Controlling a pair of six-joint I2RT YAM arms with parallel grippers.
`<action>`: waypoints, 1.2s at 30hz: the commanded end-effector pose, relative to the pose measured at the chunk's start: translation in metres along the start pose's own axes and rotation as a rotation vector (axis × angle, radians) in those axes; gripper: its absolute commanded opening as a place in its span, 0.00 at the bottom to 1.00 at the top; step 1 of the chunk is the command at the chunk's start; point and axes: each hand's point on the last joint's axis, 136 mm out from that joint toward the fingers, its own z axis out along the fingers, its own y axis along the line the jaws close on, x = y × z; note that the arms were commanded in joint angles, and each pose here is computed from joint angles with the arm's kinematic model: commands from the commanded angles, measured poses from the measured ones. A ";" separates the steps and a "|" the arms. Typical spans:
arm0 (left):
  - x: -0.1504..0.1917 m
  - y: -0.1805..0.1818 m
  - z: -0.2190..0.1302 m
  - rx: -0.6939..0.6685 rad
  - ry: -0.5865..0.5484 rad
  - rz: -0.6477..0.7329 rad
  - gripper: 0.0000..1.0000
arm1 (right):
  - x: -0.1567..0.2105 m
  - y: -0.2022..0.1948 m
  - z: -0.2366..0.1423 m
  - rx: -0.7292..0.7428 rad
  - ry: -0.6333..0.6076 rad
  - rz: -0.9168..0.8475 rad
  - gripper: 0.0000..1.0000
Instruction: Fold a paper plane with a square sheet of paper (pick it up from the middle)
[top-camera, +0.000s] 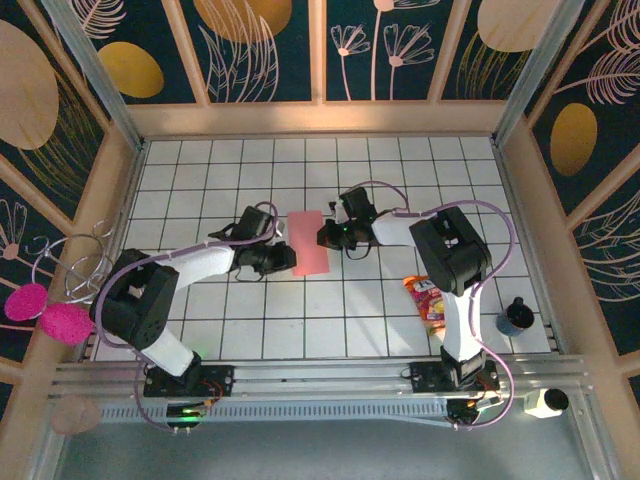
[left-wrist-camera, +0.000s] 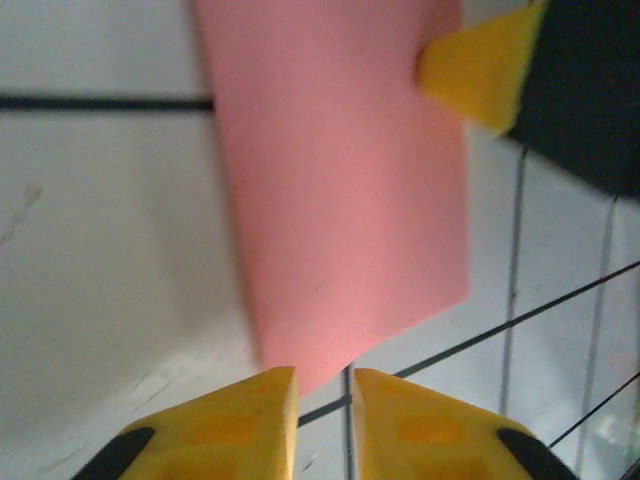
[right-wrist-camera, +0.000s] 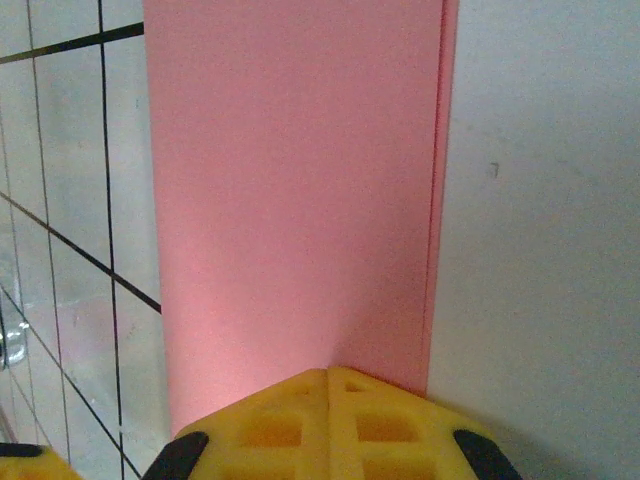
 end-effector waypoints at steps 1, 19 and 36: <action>-0.035 -0.021 -0.004 0.059 -0.115 -0.018 0.30 | 0.071 -0.108 0.002 0.437 0.179 0.171 0.00; -0.078 -0.055 0.013 0.193 -0.178 -0.056 0.49 | -0.024 0.037 -0.065 0.014 -0.165 0.081 0.22; -0.077 -0.041 0.033 0.140 -0.141 -0.087 0.49 | 0.032 0.012 -0.103 -0.013 -0.218 0.250 0.52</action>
